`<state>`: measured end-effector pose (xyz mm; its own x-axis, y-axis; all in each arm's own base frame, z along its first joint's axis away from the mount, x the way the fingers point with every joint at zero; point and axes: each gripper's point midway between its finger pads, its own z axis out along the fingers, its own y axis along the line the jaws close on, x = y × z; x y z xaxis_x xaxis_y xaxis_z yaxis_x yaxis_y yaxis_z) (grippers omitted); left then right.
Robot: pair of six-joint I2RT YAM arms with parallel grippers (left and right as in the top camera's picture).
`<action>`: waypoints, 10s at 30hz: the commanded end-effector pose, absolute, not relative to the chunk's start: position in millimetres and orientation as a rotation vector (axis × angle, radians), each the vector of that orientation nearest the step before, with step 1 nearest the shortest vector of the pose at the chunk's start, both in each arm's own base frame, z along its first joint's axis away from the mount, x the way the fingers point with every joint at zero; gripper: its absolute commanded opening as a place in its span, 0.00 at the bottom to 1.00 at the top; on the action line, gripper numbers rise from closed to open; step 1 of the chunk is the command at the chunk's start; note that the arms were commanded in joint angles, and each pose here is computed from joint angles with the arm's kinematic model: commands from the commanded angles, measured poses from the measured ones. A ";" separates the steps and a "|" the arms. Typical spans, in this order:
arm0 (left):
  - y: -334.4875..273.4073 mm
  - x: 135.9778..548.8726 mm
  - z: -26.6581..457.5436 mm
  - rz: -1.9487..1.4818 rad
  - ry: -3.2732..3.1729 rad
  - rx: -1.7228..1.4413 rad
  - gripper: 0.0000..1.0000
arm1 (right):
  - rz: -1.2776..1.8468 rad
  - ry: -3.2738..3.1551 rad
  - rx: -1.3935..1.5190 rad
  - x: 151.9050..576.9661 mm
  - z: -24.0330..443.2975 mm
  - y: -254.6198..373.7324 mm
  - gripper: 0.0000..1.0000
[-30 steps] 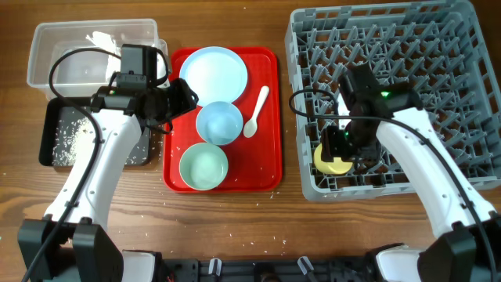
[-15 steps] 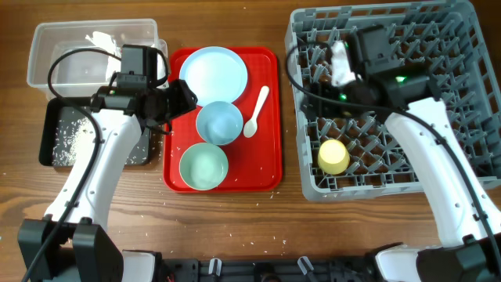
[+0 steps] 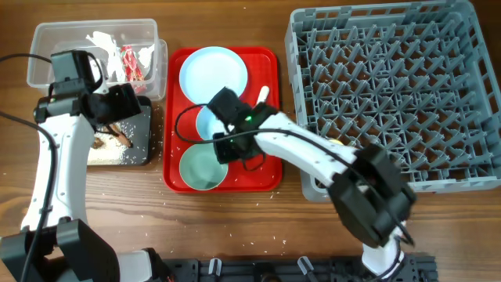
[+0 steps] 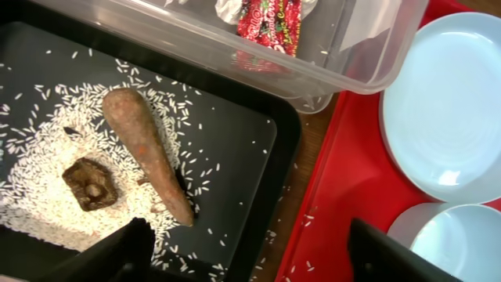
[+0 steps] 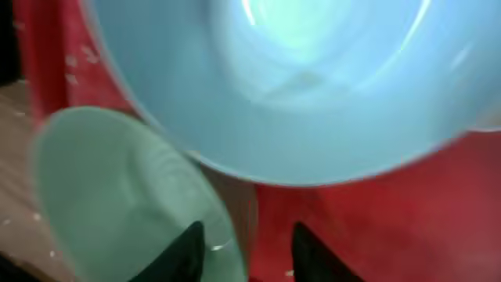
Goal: Sort waste into correct bins and load items into the dishwasher rack
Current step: 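Grasp the green bowl on the red tray with right gripper and lift, then place the green bowl in the back of the dish rack with right gripper, then grasp the light blue bowl with right gripper and lift toward rack, then lower the light blue bowl into the rack and open right gripper, then move right gripper to the light blue plate and grasp its rim, then lift the plate and stand it upright at the rack's back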
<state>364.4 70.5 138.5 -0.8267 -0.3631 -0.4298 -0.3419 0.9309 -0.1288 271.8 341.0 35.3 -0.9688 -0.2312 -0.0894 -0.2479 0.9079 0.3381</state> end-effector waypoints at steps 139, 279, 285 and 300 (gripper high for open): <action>77.5 366.5 153.9 -0.056 2.587 -0.500 1.00 | 0.547 2.252 -0.308 407.8 211.1 317.5 1.00; 77.5 366.5 153.9 -0.056 2.587 -0.500 1.00 | -0.428 2.492 -0.600 485.9 44.7 170.4 0.76; 77.5 366.5 153.9 -0.056 2.587 -0.500 1.00 | -0.351 2.503 -0.564 493.0 45.3 164.9 0.79; 77.5 366.5 153.9 -0.056 2.587 -0.500 1.00 | 0.377 2.604 -0.136 467.4 58.8 289.1 0.56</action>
